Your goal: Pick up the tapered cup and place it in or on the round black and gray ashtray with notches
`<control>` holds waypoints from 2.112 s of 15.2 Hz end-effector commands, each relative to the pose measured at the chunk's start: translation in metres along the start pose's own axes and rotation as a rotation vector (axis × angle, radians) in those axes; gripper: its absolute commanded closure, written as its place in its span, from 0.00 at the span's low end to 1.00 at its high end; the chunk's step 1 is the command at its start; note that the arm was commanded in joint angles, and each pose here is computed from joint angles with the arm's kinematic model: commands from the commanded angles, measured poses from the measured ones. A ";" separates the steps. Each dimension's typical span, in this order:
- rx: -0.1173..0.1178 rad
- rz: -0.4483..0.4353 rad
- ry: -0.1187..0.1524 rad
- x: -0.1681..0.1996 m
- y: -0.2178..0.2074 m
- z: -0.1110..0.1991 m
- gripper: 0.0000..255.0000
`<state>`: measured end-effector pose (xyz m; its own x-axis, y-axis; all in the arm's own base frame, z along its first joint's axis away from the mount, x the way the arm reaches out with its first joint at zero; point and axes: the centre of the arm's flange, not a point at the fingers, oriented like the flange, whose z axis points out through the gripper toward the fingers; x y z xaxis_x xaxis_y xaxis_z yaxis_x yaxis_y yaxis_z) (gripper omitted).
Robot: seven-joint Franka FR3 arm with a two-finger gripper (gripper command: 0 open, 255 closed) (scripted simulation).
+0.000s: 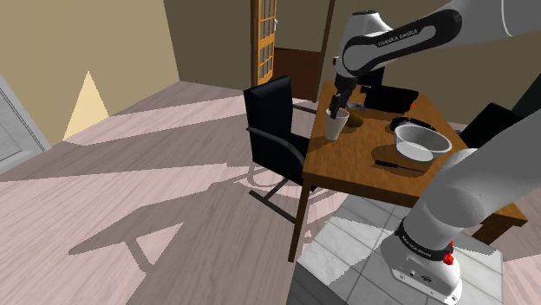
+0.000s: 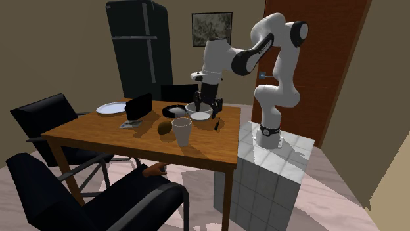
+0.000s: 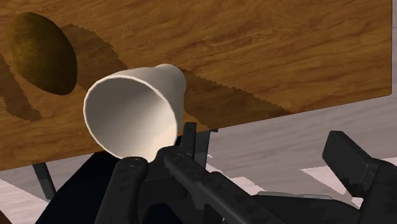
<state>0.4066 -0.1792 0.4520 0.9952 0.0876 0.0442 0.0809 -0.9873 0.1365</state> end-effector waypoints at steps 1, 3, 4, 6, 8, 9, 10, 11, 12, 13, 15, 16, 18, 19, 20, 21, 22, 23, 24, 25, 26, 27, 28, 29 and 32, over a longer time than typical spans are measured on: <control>-0.005 0.005 0.009 0.007 0.020 0.017 0.00; -0.007 0.010 0.017 0.015 0.038 0.033 0.00; -0.009 0.013 0.020 0.019 0.047 0.041 0.00; -0.011 0.017 0.027 0.027 0.064 0.054 0.00; -0.011 0.017 0.027 0.027 0.064 0.065 0.00; -0.011 0.017 0.027 0.027 0.064 0.070 0.00; -0.011 0.017 0.027 0.027 0.064 0.076 0.00; -0.011 0.017 0.027 0.027 0.064 0.081 0.00; -0.011 0.017 0.027 0.028 0.064 0.086 0.00; -0.011 0.017 0.027 0.028 0.064 0.091 0.00; -0.011 0.017 0.027 0.028 0.064 0.094 0.00; -0.011 0.017 0.027 0.028 0.064 0.094 0.00; -0.011 0.017 0.027 0.028 0.064 0.094 0.00; -0.011 0.017 0.027 0.028 0.064 0.094 0.00; -0.011 0.017 0.027 0.028 0.064 0.094 0.00; -0.011 0.017 0.027 0.028 0.064 0.094 0.00; -0.011 0.017 0.027 0.028 0.064 0.094 1.00; -0.011 0.017 0.027 0.028 0.064 0.094 1.00; -0.011 0.017 0.027 0.028 0.064 0.094 1.00; -0.011 0.017 0.027 0.028 0.064 0.094 1.00; -0.011 0.017 0.027 0.028 0.064 0.094 1.00; -0.011 0.017 0.027 0.028 0.064 0.094 1.00; -0.011 0.017 0.027 0.028 0.064 0.094 1.00; -0.011 0.017 0.027 0.028 0.064 0.094 1.00; -0.011 0.017 0.027 0.028 0.065 0.089 1.00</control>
<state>0.4451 -0.2523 0.3714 0.9945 0.0744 0.0742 0.0629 -0.9872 0.1468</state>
